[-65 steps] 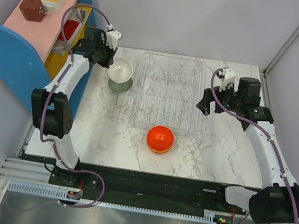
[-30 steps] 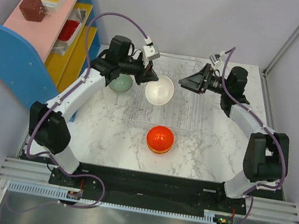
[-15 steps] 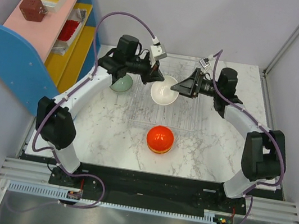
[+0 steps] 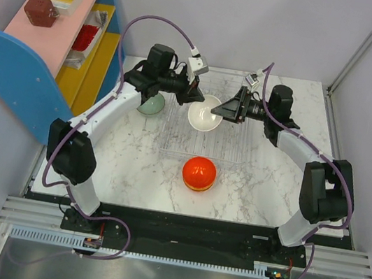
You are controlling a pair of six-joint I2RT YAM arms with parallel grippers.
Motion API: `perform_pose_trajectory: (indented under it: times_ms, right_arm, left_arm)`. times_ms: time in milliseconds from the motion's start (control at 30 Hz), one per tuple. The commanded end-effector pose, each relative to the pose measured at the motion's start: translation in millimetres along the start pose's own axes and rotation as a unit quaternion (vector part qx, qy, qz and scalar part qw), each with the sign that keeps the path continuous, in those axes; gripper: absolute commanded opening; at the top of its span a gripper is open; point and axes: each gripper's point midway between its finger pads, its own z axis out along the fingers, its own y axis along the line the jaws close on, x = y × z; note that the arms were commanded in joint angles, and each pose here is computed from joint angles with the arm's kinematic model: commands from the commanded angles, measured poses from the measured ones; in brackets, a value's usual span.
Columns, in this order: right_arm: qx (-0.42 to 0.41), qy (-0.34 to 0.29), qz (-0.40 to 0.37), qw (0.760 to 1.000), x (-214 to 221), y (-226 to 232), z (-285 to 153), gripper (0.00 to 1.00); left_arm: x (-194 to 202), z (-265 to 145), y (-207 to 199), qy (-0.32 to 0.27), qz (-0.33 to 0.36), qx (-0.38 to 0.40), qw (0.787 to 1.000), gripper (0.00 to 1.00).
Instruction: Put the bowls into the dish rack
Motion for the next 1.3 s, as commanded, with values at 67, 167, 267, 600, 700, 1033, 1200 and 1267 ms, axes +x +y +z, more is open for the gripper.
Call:
perform_pose_trajectory:
  times_ms: [67,167,267,600,700,1033,1200,1267]
  right_arm:
    - [-0.026,0.007,-0.019,0.999,1.1,10.6,2.2,0.79]
    - [-0.029,0.007,-0.019,0.999,2.4,11.4,2.5,0.71]
    - [-0.035,0.006,-0.016,0.999,2.9,13.1,2.3,0.60]
    - [-0.058,0.014,0.017,0.998,5.2,11.0,5.1,0.30]
    - [-0.059,0.020,0.022,0.998,7.2,8.6,6.1,0.67]
    - [-0.058,0.025,0.035,0.997,8.7,2.2,8.0,0.92]
    - [-0.075,0.029,0.036,0.996,10.5,9.7,5.3,0.87]
    - [-0.085,0.030,0.017,0.996,10.8,14.8,3.3,0.86]
  left_arm:
    - [-28.3,-2.2,2.2,-0.028,0.020,-0.006,0.999,0.02]
    - [-28.2,-1.5,4.0,-0.028,0.021,-0.011,0.999,0.02]
    - [-29.5,-2.0,3.2,-0.029,0.022,-0.012,0.999,0.02]
    - [-31.0,-2.2,4.8,-0.030,0.022,-0.016,0.999,0.02]
    - [-32.7,-2.9,4.6,-0.031,0.023,-0.018,0.999,0.02]
    - [-37.5,-5.8,5.4,-0.035,0.026,-0.024,0.999,0.02]
    - [-33.4,-6.4,4.7,-0.032,0.029,-0.026,0.999,0.02]
    - [-33.5,-6.6,4.6,-0.034,0.029,-0.026,0.999,0.02]
